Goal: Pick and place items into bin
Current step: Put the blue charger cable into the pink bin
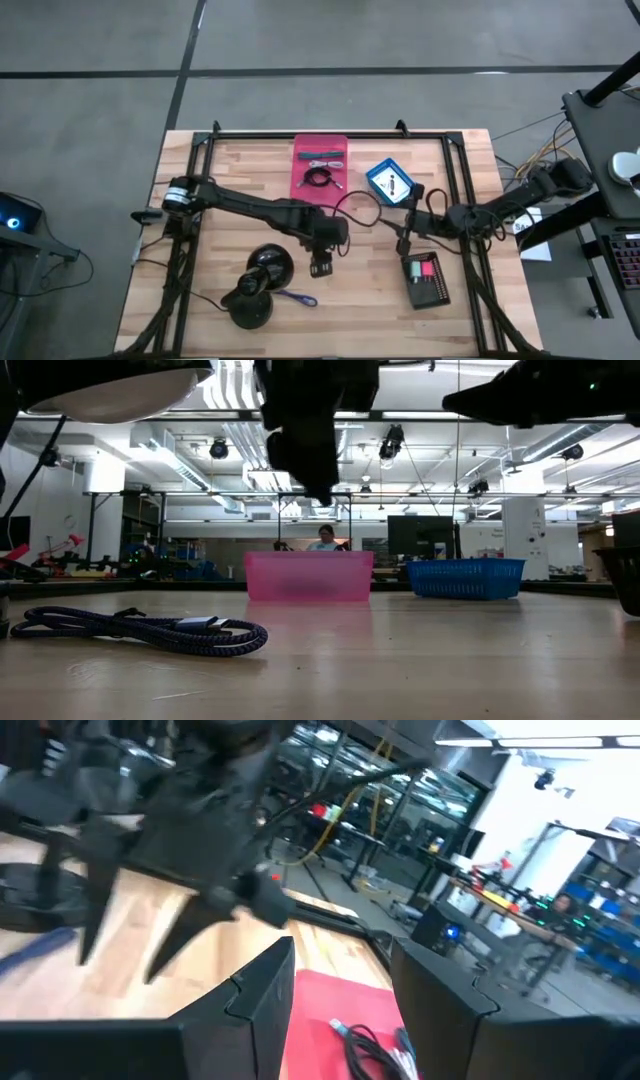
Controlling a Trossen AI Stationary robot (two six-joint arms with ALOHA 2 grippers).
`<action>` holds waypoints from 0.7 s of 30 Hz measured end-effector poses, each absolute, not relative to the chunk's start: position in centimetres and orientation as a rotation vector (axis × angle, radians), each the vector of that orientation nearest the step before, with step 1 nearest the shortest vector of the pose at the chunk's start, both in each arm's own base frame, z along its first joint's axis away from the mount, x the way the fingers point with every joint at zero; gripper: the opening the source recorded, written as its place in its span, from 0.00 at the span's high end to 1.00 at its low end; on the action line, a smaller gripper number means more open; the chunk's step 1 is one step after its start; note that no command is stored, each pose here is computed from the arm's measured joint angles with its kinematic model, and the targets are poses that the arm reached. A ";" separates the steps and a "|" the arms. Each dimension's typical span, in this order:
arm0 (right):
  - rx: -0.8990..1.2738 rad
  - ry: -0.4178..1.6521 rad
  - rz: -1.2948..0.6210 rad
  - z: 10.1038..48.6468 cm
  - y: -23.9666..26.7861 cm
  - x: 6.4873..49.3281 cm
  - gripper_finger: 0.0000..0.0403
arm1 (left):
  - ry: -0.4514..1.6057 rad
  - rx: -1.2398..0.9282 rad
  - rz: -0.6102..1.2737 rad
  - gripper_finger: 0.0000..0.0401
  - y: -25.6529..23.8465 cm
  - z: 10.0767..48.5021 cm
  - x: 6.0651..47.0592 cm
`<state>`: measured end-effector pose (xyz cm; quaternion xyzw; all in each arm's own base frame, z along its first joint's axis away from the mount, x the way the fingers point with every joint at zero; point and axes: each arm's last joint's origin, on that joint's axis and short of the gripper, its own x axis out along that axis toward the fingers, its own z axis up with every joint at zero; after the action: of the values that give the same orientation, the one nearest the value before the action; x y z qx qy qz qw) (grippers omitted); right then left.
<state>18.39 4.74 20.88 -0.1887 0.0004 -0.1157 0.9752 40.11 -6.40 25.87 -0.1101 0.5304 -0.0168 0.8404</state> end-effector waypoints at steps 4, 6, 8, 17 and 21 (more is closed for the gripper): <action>-0.371 0.009 -0.279 20.9 3.9 18.6 0.62 | 1.222 -0.328 0.022 0.55 -6.6 24.8 39.7; -0.361 0.017 -0.299 20.8 3.5 18.7 0.61 | 1.256 -0.363 0.026 0.55 -6.8 24.4 39.6; -0.350 0.020 -0.318 20.8 3.1 18.7 0.61 | 1.276 -0.387 0.015 0.55 -7.2 23.9 39.7; -0.336 0.046 -0.370 20.6 2.1 18.9 0.61 | 1.376 -0.416 -0.106 0.55 -9.4 21.9 39.8; -0.336 0.049 -0.380 20.6 1.9 18.9 0.62 | 1.377 -0.363 -0.157 0.55 -10.2 21.7 39.7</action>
<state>18.90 1.87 20.55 -0.1661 0.0241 -0.1879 0.9677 39.69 -10.24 21.67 -0.1665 0.6310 -0.0719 0.7543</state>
